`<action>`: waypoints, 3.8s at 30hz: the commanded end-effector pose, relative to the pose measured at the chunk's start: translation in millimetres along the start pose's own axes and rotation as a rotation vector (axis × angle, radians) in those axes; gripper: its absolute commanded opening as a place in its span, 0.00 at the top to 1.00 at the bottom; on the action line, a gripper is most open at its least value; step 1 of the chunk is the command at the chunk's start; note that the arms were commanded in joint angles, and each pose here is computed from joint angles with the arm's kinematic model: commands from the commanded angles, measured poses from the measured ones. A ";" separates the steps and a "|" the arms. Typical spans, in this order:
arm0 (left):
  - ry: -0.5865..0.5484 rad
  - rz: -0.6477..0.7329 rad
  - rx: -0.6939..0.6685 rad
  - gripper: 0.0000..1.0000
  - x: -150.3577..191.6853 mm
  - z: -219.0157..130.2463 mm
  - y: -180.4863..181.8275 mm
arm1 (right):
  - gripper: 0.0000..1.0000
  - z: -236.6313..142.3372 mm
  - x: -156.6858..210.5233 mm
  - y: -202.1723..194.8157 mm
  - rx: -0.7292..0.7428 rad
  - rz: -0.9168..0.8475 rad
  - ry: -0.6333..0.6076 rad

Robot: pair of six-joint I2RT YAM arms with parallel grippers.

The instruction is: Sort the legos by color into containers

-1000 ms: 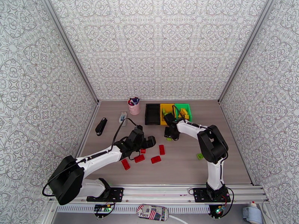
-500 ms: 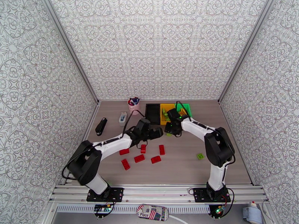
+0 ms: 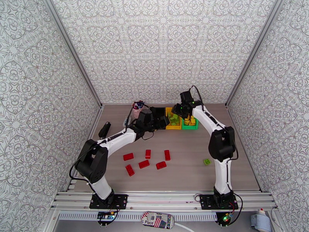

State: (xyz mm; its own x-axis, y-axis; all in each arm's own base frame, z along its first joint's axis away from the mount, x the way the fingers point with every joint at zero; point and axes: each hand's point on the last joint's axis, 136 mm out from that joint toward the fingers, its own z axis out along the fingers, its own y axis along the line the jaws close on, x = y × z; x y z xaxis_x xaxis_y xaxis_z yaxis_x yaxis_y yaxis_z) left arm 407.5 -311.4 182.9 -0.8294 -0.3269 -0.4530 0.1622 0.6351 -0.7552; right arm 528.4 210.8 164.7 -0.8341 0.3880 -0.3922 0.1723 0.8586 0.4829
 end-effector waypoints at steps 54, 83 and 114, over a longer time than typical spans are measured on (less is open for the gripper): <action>0.126 0.172 -0.080 0.02 138.2 -7.3 -9.4 | 0.17 -107.2 240.8 -263.9 0.306 0.395 0.136; 0.117 0.160 -0.097 0.02 139.4 -11.5 0.4 | 0.36 -90.9 215.8 -259.0 0.473 0.187 0.158; 0.101 0.063 -0.088 0.02 91.1 -3.2 8.2 | 0.66 -62.6 194.7 -131.5 0.057 0.132 0.187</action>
State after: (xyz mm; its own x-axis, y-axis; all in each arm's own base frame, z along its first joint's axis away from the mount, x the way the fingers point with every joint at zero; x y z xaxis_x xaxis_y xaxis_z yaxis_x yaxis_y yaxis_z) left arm 317.6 -331.9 131.3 -0.8548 -0.2040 -0.4772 0.1901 0.7326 -0.6536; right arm 281.3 108.6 47.3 -0.8790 0.4431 -0.1764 0.3821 0.8756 0.2955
